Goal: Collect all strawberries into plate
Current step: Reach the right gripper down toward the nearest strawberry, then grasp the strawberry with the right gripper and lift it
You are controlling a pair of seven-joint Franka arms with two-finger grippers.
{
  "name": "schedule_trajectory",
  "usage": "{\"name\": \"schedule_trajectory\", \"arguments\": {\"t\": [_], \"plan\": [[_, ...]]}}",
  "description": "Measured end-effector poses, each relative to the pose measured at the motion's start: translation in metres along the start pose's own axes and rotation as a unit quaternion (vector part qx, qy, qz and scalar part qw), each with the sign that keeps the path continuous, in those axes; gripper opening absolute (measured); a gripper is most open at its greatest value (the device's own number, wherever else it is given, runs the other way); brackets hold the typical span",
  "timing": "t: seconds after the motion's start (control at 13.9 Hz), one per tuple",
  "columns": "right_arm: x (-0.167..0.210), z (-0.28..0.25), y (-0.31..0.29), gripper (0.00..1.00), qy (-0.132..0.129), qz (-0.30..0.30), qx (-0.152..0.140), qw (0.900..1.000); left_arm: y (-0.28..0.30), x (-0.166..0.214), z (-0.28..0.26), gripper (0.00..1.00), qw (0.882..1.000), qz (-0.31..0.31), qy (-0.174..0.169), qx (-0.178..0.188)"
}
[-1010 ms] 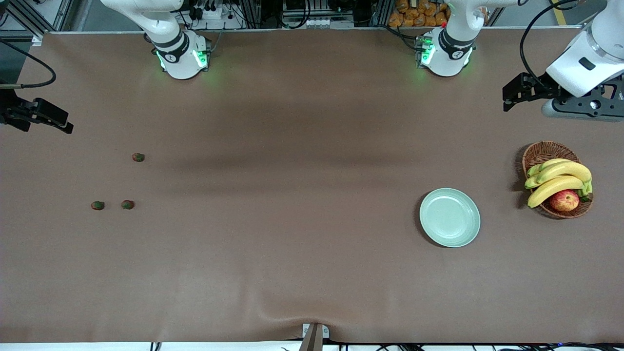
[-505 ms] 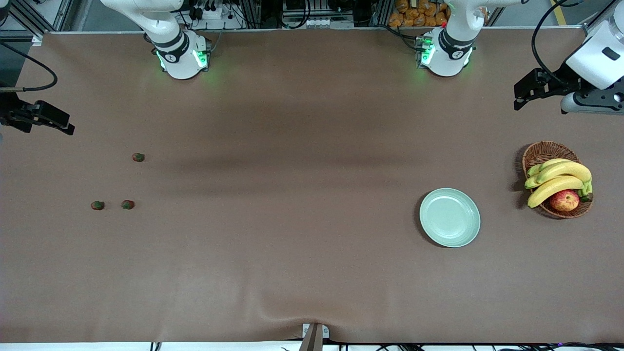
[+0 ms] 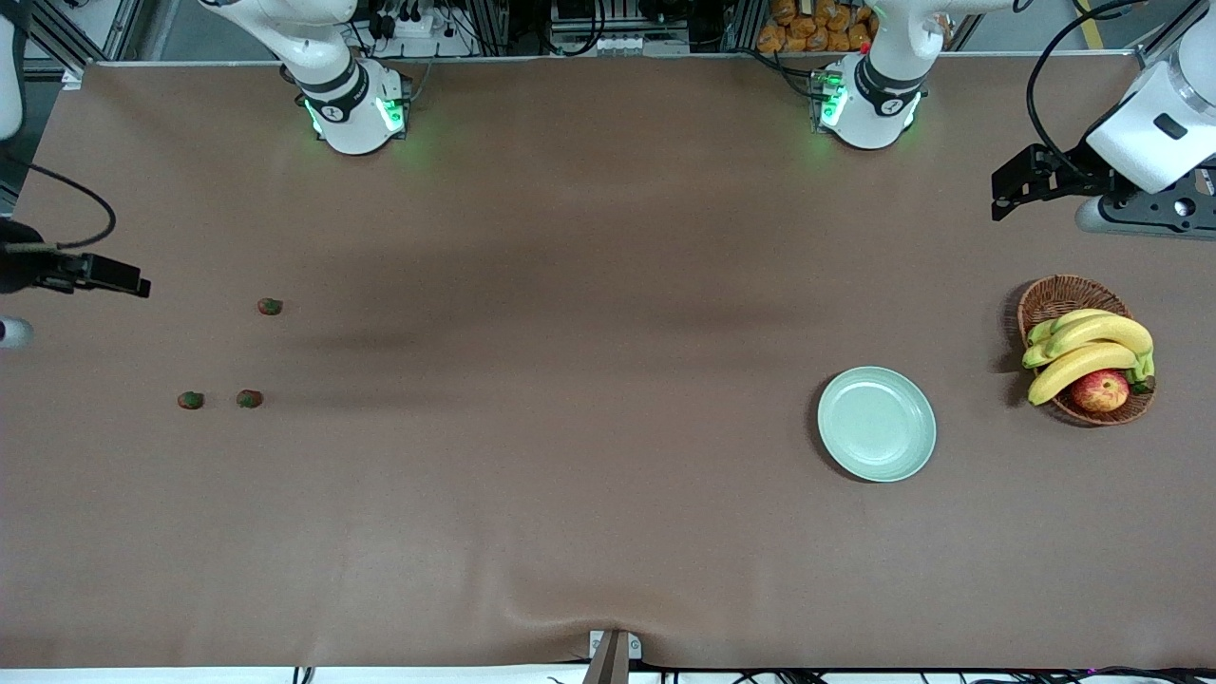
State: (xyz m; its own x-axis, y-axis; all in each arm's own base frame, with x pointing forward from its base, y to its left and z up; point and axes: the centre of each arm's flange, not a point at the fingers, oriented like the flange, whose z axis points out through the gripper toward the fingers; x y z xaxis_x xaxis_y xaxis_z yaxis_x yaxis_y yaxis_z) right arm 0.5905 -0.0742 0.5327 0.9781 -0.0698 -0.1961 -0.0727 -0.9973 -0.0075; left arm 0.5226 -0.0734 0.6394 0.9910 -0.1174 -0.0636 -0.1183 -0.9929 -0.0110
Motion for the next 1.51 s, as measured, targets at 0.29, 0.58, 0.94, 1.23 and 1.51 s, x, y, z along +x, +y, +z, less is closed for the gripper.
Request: {"name": "schedule_trajectory", "arguments": {"t": [0.29, 0.58, 0.94, 1.23, 1.51], "plan": [[0.039, 0.066, 0.005, 1.00, 0.004, 0.002, 0.000, 1.000, 0.000, 0.000, 0.001, 1.00, 1.000, 0.000, -0.005, 0.000], [0.078, 0.144, 0.017, 1.00, 0.035, -0.003, -0.001, 0.999, 0.002, 0.003, 0.007, 1.00, 1.000, 0.001, -0.010, -0.009], [0.103, 0.222, 0.060, 1.00, 0.028, -0.044, 0.002, 0.999, 0.003, 0.007, 0.013, 1.00, 1.000, -0.009, -0.017, -0.012], [0.109, 0.275, 0.067, 1.00, 0.001, -0.051, 0.009, 0.999, 0.007, 0.007, 0.011, 1.00, 0.999, -0.030, -0.016, -0.033], [0.111, 0.298, 0.064, 0.81, -0.009, -0.053, 0.012, 0.998, 0.005, 0.008, 0.011, 1.00, 0.999, -0.032, -0.016, -0.034]]}}
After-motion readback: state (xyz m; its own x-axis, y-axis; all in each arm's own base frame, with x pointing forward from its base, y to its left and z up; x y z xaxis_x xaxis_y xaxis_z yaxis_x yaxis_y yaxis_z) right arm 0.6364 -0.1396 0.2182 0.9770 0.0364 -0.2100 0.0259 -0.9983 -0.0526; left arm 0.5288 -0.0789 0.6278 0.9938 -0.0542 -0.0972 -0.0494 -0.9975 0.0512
